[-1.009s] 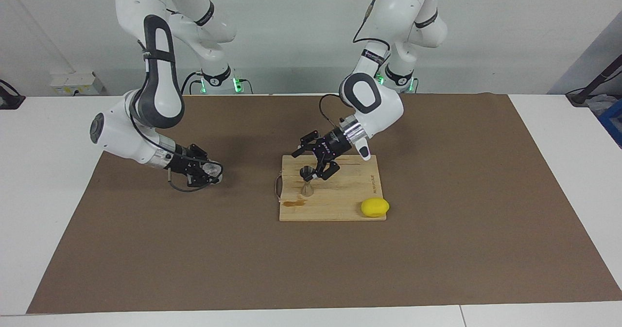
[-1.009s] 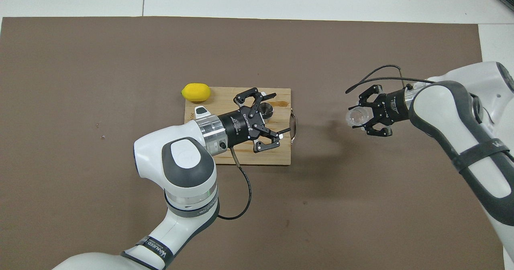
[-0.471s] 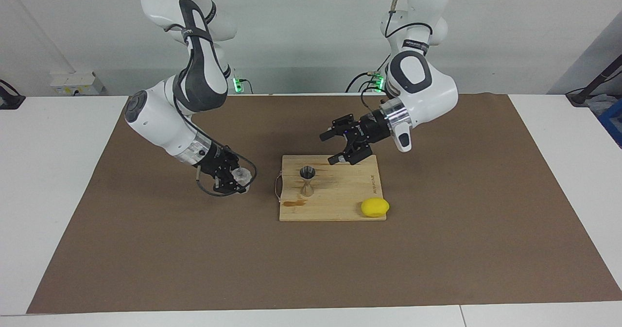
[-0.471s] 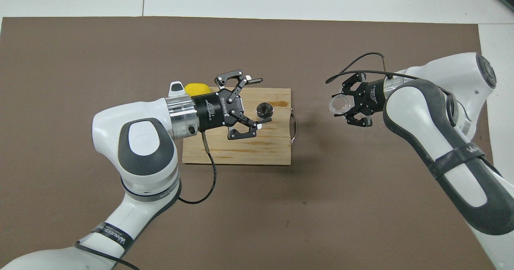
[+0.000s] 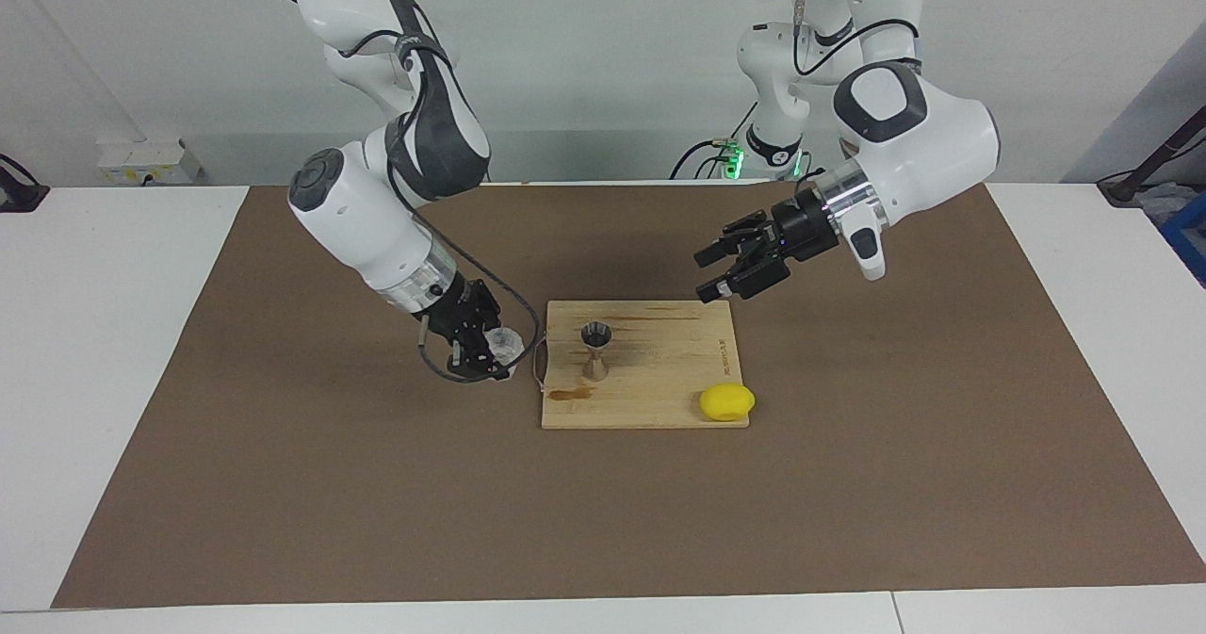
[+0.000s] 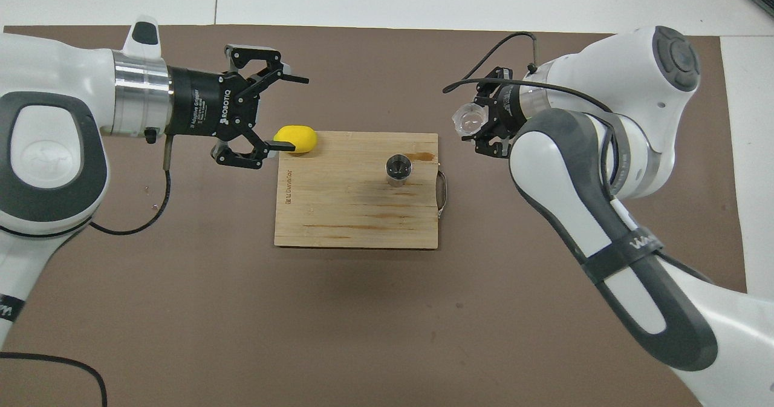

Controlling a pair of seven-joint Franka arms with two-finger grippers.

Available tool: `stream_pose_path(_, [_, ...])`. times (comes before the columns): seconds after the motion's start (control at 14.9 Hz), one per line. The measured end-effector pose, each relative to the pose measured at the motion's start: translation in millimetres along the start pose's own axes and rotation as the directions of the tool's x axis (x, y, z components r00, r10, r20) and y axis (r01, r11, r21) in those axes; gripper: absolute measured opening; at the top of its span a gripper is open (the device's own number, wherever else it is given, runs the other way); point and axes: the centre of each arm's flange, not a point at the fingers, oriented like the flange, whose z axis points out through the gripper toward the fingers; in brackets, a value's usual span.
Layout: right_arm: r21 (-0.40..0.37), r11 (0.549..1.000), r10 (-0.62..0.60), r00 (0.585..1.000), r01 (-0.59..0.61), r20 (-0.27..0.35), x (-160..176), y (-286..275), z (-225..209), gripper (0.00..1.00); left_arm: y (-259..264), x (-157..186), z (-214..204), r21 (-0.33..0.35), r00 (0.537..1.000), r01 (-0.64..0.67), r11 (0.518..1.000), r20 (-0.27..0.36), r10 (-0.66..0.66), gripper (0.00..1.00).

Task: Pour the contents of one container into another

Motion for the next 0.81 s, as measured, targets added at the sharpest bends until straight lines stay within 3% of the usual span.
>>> stream_pose_path(0.13, [0.002, 0.999, -0.038, 0.999, 0.038, -0.030, -19, 1, 5, 0.51, 6, -16, -18, 0.105, 0.979, -0.126, 0.987, -0.146, 0.140, 1.00])
stream_pose_path(0.34, [-0.020, 0.994, -0.107, 0.989, 0.106, -0.098, -37, 9, 13, 0.51, 1, -36, -41, 0.224, 0.933, -0.218, 0.950, -0.237, 0.270, 1.00])
stream_pose_path(0.54, [-0.063, 0.982, -0.188, 0.964, 0.179, -0.187, -48, 17, 17, 0.51, -10, -23, -66, 0.380, 0.826, -0.411, 0.828, -0.228, 0.515, 1.00])
stream_pose_path(0.81, [-0.086, 0.966, -0.256, 0.942, 0.242, -0.218, -74, 29, 23, 0.51, -30, 14, -109, 0.556, 0.673, -0.549, 0.624, -0.147, 0.724, 1.00])
